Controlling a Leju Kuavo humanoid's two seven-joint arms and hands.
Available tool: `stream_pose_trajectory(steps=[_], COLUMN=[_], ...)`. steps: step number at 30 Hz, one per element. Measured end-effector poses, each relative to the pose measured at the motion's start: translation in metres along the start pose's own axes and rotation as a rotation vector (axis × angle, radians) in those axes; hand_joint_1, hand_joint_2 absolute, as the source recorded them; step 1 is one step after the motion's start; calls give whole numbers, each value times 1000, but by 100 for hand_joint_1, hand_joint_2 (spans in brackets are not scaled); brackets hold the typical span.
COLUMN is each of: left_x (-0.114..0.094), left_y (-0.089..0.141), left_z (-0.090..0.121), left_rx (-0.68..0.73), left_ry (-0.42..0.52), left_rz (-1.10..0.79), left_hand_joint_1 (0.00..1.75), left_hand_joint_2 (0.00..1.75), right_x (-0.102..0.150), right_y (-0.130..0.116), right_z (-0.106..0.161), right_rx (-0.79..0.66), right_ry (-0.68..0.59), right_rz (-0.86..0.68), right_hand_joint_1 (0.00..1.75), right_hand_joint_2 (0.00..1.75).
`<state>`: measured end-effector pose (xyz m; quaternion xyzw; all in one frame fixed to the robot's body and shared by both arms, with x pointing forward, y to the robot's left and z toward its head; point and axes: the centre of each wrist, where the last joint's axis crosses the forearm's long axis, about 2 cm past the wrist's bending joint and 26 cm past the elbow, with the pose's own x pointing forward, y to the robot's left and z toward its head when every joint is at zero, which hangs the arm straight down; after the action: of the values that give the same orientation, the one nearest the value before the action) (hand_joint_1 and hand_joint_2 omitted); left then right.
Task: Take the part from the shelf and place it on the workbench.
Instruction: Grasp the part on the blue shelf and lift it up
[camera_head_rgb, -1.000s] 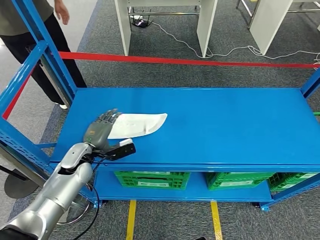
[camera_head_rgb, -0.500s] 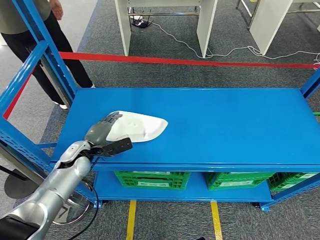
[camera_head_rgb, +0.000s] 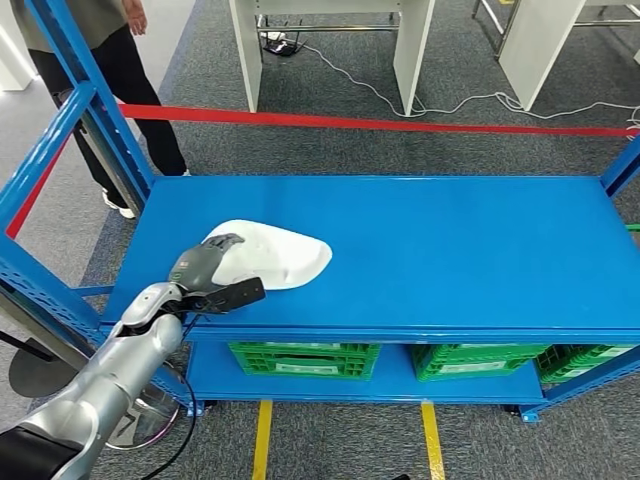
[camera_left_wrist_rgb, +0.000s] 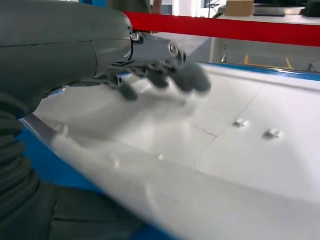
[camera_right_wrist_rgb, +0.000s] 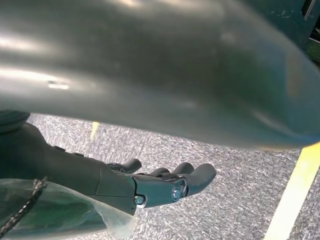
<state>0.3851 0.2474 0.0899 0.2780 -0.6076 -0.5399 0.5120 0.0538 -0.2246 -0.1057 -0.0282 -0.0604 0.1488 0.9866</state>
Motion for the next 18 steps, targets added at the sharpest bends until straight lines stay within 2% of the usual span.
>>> stream_pose_trajectory(steps=[18], left_x=[-1], left_y=[1], left_z=[0], left_rx=[47], left_ry=[-5], left_rz=[-47], left_hand_joint_1=[175], left_hand_joint_2=[175], right_x=[0], right_y=[-1], right_z=[0], right_rx=[1], right_ry=[4], right_rz=[-10], right_hand_joint_1=[0], right_hand_joint_2=[0])
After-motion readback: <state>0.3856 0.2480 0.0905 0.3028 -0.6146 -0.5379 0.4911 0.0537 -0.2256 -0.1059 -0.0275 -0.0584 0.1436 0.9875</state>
